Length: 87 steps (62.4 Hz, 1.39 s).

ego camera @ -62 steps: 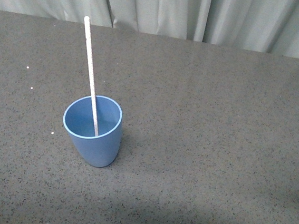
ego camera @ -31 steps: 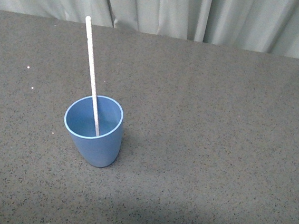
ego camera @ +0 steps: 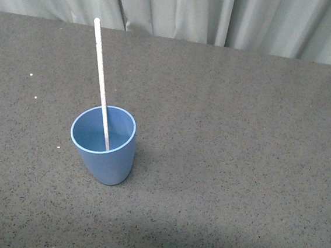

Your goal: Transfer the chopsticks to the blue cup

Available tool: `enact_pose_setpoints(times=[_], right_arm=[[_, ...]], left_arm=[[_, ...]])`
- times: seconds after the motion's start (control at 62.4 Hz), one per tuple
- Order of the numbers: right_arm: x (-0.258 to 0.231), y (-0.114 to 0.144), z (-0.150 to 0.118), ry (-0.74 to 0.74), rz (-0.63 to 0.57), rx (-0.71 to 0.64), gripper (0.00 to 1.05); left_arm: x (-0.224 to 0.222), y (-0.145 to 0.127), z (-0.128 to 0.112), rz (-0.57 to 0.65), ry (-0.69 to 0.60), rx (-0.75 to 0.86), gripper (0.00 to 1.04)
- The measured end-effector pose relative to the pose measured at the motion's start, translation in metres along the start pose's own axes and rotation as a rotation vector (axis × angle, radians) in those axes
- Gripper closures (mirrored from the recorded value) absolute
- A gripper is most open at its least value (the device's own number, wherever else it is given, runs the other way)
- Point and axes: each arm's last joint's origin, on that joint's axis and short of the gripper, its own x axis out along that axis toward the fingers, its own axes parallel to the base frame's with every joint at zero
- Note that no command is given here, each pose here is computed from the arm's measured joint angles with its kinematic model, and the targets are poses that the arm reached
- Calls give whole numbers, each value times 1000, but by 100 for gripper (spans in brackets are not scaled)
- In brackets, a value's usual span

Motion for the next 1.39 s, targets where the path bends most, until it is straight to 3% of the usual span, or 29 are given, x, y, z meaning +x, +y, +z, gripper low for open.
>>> enact_pose_setpoints(times=[0.818, 1.315, 1.395], right_arm=[[-22, 0, -3, 4, 3, -3, 103], [-22, 0, -3, 4, 3, -2, 13], [-22, 0, -3, 4, 3, -1, 9]], left_arm=[[0, 0, 0, 0, 0, 0, 7], [0, 0, 0, 0, 0, 0, 7], [0, 0, 0, 0, 0, 0, 7]])
